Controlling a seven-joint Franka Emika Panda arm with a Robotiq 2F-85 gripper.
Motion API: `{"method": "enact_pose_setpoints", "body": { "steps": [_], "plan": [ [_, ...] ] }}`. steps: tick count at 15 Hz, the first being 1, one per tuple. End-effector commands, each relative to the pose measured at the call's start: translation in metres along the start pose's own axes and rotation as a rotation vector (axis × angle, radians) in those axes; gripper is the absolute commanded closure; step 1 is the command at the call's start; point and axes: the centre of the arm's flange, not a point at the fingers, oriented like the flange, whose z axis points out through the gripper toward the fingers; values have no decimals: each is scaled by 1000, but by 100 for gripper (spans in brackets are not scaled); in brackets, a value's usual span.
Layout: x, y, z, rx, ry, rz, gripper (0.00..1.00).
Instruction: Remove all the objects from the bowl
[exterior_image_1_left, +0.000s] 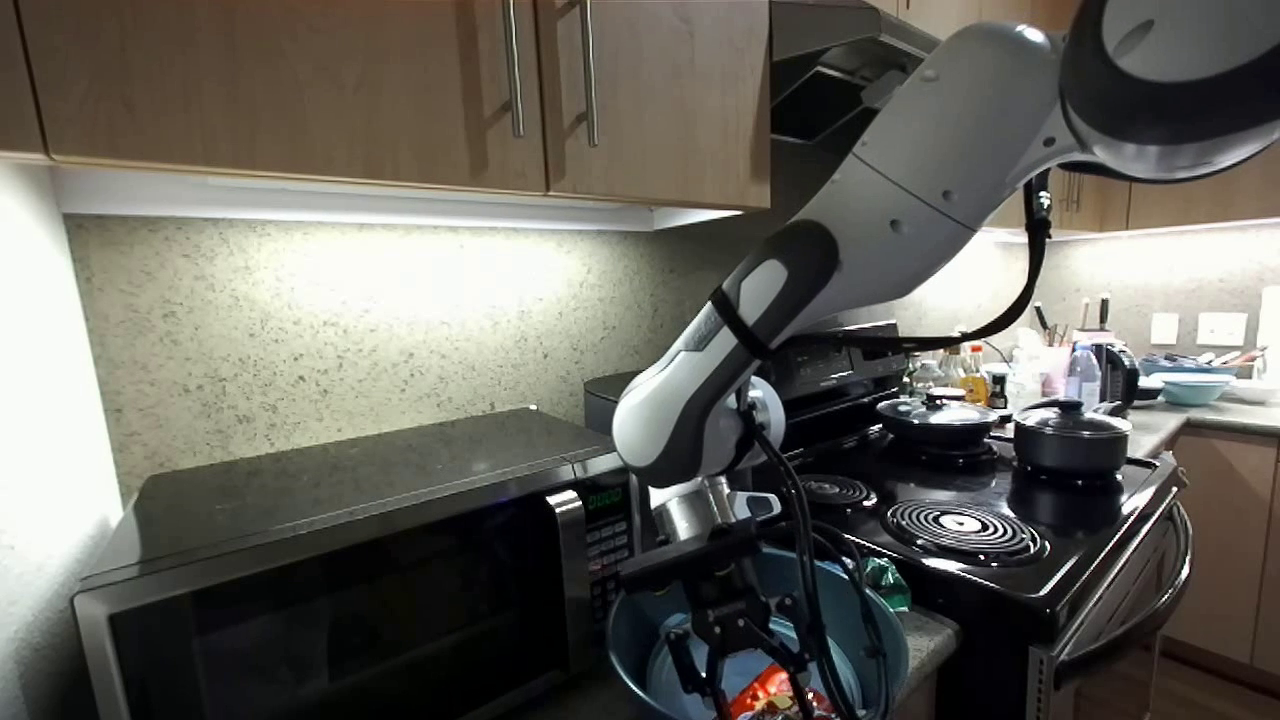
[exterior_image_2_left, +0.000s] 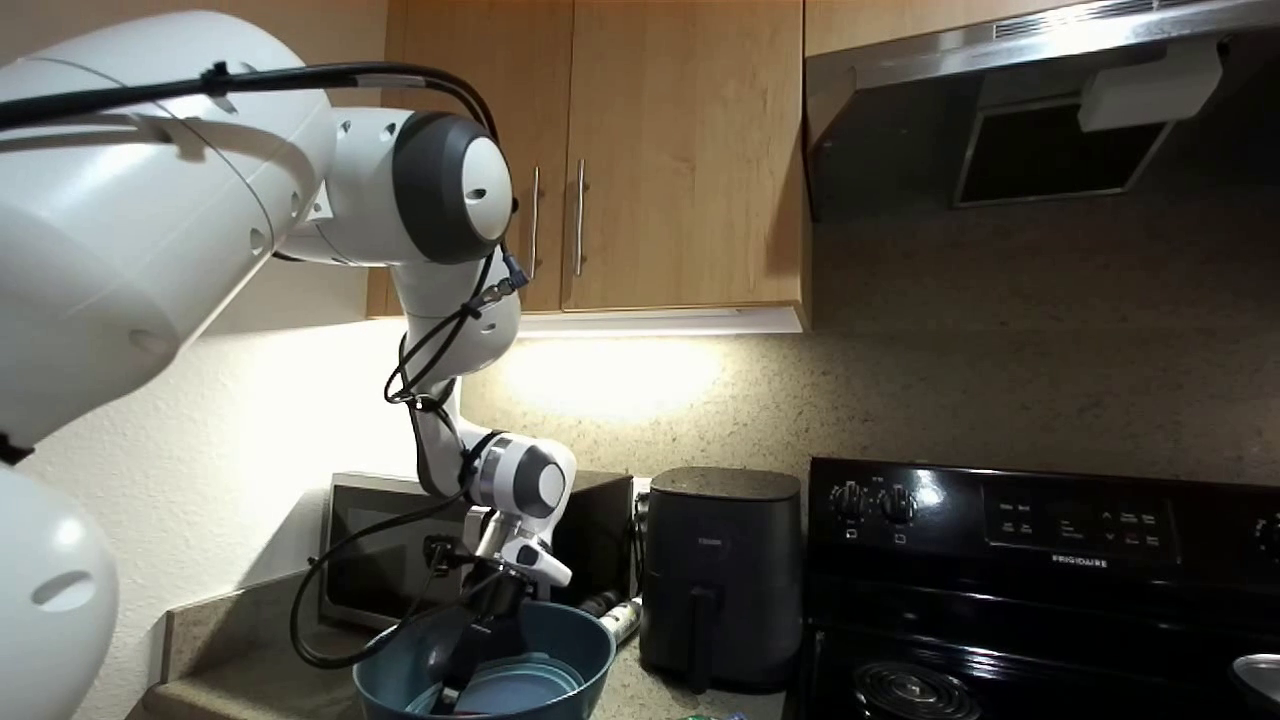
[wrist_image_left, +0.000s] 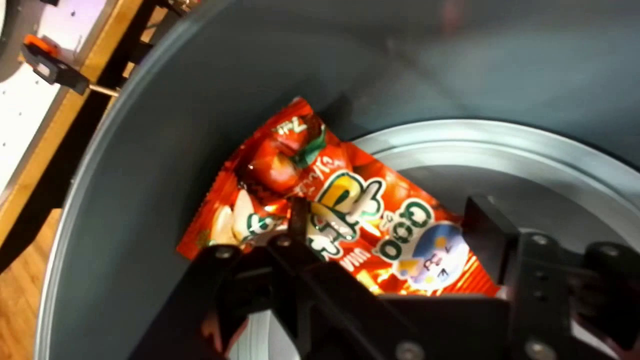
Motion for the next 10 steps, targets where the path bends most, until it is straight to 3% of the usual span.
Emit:
{"method": "enact_pose_setpoints", "body": {
  "steps": [1, 8, 10],
  "plan": [
    [2, 9, 6, -25, -89, -14, 52],
    [3, 14, 4, -17, -87, -7, 95],
    [3, 14, 1, -14, -69, 4, 100]
  ]
}}
